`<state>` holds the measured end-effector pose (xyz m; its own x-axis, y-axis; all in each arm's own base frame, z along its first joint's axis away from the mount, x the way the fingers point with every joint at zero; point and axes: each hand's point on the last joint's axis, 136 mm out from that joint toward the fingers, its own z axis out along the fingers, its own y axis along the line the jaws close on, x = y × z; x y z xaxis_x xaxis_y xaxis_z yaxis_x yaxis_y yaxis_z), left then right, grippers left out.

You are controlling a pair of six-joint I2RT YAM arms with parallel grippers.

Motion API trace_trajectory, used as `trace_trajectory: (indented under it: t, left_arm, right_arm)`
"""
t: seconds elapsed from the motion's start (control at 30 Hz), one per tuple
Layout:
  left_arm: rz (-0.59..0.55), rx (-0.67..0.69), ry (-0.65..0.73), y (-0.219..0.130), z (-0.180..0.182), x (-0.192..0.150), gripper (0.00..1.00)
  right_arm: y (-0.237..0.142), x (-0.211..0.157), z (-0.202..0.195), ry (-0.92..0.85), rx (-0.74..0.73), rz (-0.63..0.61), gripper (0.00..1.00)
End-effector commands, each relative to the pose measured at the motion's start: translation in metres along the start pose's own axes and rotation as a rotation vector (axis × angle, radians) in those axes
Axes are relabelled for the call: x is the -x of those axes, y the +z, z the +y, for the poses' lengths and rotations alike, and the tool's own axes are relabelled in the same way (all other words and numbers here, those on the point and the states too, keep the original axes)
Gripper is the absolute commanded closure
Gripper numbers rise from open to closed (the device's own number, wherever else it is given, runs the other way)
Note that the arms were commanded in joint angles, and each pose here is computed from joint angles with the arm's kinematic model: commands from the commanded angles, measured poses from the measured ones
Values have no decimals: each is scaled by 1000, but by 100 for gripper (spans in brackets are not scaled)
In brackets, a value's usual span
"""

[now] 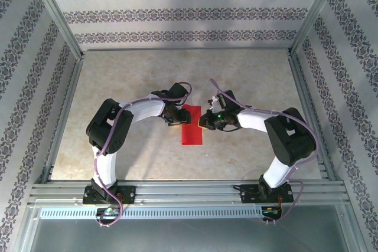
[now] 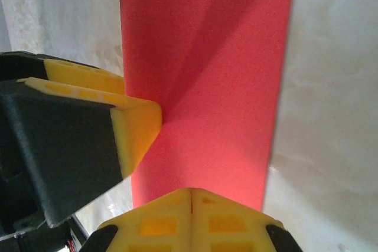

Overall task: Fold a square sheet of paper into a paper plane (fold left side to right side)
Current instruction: Hold the square sheet of paper at the center of the table.

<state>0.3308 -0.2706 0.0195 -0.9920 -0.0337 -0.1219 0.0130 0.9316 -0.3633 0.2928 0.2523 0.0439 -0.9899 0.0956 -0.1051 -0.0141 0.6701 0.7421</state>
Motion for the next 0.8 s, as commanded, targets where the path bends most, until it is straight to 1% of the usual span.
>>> trace_trajectory:
  t: [0.0, 0.23, 0.37, 0.43, 0.5, 0.67, 0.77]
  left_arm:
    - [113, 80, -2, 46, 21, -35, 49]
    - [113, 81, -1, 46, 21, -35, 49]
    - [114, 83, -1, 46, 21, -35, 49]
    - [110, 86, -2, 45, 22, -35, 49]
    - [104, 88, 0, 43, 22, -34, 49]
    - [59, 61, 7, 30, 16, -25, 45]
    - [20, 46, 10, 14, 12, -15, 44]
  right_arm:
    - [11, 5, 12, -6, 44, 9, 100]
    - [23, -1, -7, 29, -6, 37, 100]
    - [25, -3, -11, 34, -18, 43, 100]
    - [29, -10, -25, 57, -61, 68, 100]
    - [31, -13, -30, 63, -79, 77, 100]
    - [32, -21, -45, 80, -141, 106, 100]
    - [32, -26, -54, 87, -183, 126, 100]
